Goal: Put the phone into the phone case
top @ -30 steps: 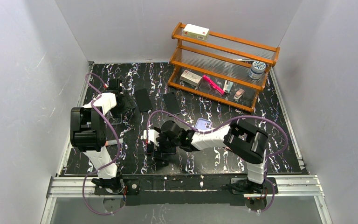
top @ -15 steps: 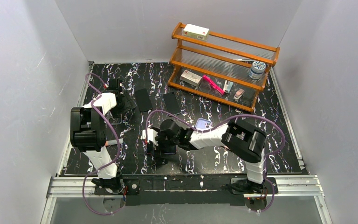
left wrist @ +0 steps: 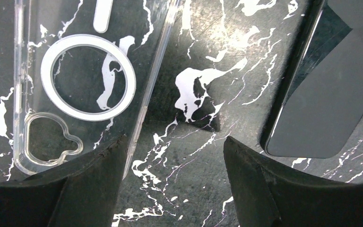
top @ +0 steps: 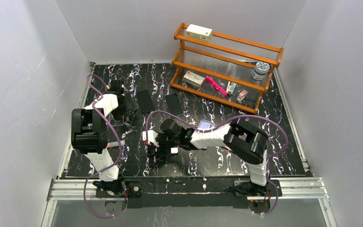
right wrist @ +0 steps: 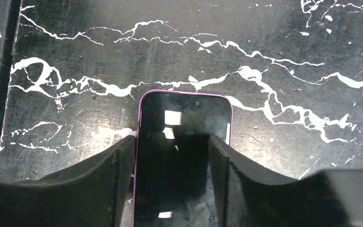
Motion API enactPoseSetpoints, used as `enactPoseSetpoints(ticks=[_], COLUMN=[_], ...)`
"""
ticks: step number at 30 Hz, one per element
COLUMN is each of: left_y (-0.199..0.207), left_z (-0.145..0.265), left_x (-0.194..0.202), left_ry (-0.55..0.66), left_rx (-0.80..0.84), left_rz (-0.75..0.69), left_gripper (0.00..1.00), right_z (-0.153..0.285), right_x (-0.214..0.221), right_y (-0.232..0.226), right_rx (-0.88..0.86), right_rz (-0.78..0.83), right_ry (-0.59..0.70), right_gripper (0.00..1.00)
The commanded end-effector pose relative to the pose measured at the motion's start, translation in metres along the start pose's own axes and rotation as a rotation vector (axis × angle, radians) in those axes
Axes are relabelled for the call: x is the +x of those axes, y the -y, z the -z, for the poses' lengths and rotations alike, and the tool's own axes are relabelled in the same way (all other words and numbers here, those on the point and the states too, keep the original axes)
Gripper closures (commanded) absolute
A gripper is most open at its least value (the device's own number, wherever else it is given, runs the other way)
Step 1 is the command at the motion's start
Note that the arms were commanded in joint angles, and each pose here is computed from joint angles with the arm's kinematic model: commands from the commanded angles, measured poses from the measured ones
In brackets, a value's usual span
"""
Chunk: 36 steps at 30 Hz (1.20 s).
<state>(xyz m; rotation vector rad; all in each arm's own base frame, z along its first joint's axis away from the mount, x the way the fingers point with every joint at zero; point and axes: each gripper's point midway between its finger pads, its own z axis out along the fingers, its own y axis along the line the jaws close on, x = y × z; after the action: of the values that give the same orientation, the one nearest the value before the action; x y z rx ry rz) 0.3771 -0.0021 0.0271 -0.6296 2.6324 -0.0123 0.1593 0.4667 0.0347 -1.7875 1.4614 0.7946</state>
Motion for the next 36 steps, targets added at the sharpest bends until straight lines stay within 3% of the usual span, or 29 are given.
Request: enactPoseSetpoints(ticks=[1, 3, 7, 17, 36], left_y=[-0.013, -0.014, -0.015, -0.018, -0.048], left_z=[0.017, 0.017, 0.017, 0.018, 0.015], left_x=[0.003, 0.004, 0.005, 0.004, -0.004], left_ry=[0.006, 0.007, 0.005, 0.009, 0.008], left_rx=[-0.058, -0.058, -0.065, -0.079, -0.148], left_rz=[-0.004, -0.006, -0.007, -0.005, 0.090], left_gripper=[0.27, 0.27, 0.26, 0.25, 0.22], right_z=[0.011, 0.015, 0.025, 0.030, 0.017], right_x=[0.044, 0.033, 0.018, 0.034, 0.056], right_y=[-0.012, -0.010, -0.005, 0.005, 0.006], right_rx=[-0.036, -0.040, -0.065, -0.046, 0.005], right_rz=[-0.129, -0.129, -0.166, -0.236, -0.191], right_ry=[-0.133, -0.108, -0.140, -0.334, -0.423], right_gripper=[0.30, 0.17, 0.02, 0.01, 0.01])
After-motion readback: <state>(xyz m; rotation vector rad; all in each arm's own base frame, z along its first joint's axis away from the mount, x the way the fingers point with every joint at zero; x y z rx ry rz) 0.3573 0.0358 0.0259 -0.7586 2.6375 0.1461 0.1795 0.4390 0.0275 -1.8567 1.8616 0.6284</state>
